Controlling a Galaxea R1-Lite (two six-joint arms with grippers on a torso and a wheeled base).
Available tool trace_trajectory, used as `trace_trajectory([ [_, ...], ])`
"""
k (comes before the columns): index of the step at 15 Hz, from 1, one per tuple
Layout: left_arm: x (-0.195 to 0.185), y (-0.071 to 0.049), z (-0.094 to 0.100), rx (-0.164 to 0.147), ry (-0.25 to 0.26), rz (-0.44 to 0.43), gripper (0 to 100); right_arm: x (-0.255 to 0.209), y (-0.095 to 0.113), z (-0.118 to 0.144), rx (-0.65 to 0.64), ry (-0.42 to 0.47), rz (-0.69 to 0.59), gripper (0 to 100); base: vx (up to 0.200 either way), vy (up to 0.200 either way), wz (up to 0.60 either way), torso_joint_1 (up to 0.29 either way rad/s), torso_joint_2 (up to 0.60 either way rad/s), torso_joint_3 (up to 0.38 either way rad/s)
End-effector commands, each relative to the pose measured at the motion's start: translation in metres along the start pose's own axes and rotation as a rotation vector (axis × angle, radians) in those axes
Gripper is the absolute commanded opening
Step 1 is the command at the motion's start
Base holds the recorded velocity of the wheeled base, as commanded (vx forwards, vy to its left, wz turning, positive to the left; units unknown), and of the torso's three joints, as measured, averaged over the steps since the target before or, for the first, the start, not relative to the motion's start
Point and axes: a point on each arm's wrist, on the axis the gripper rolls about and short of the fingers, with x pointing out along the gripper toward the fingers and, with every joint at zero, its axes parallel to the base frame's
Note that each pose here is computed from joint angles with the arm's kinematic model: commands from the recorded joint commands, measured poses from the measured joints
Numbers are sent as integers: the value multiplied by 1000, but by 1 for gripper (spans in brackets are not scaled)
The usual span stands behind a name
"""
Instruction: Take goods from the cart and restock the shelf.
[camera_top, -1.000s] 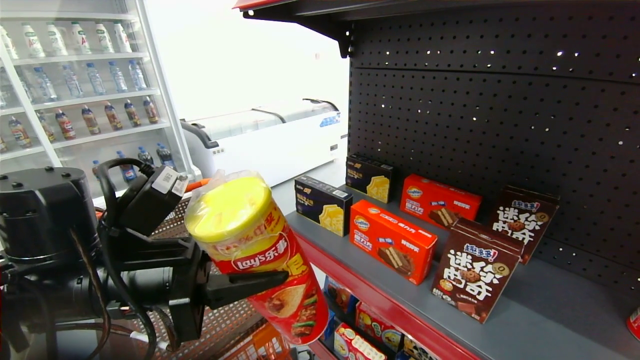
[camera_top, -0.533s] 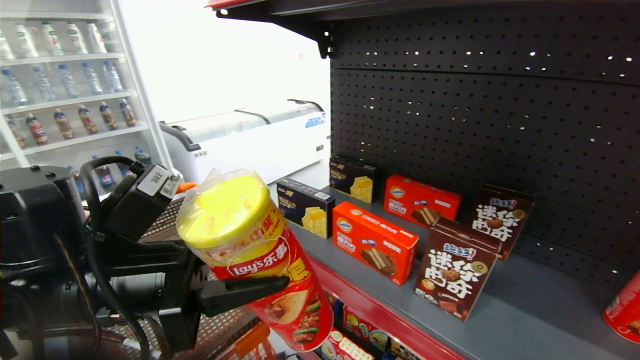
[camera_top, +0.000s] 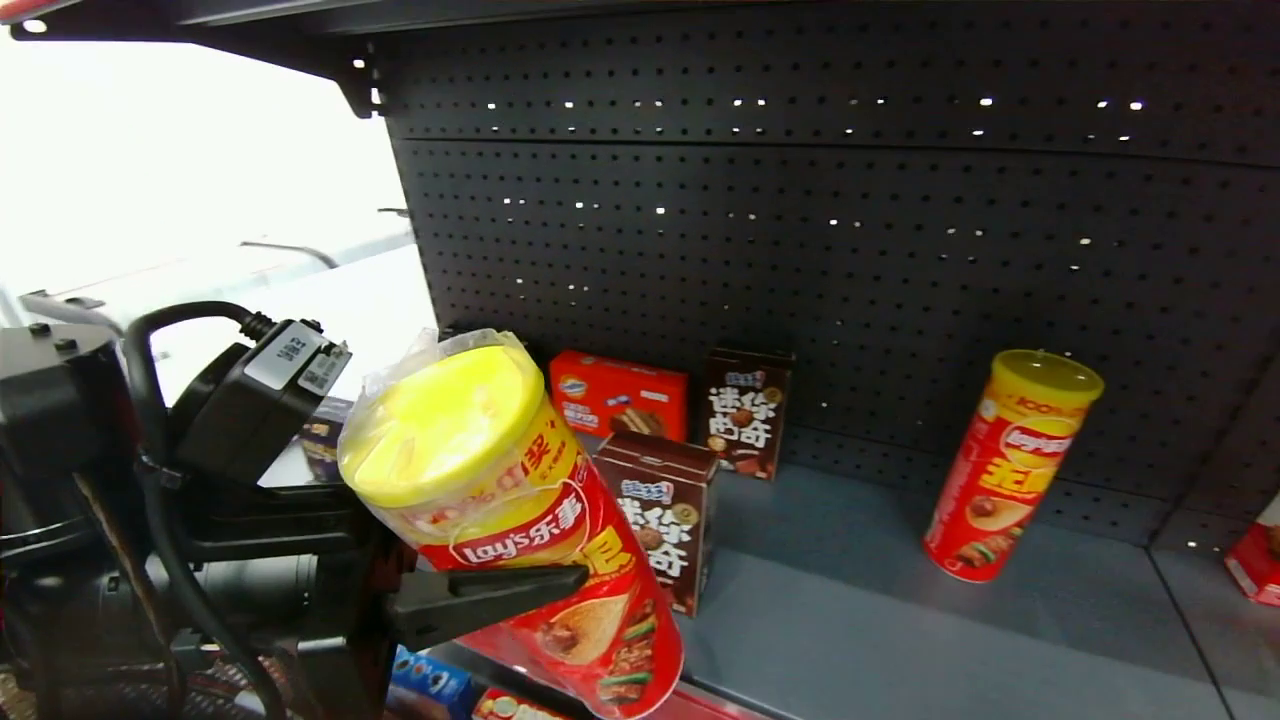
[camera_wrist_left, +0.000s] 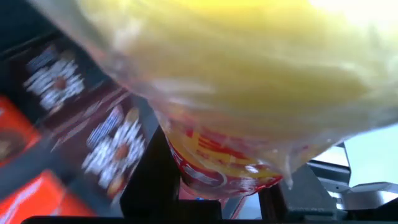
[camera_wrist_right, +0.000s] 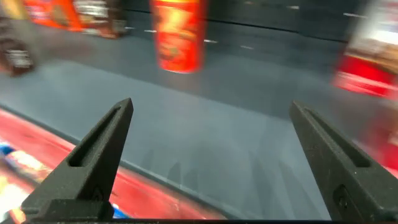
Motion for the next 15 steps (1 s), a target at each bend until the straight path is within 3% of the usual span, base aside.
trace_trajectory([
  [1, -2, -4, 3, 9, -9, -5, 0, 0, 0, 0, 0, 1, 0, 100, 0, 0, -600, 2, 2, 2],
  [6, -2, -4, 1, 3, -4, -2, 0, 0, 0, 0, 0, 1, 0, 100, 0, 0, -600, 0, 3, 3],
  [15, -5, -5, 0, 5, -6, 8, 0, 0, 0, 0, -2, 1, 0, 100, 0, 0, 0, 0, 0, 0],
])
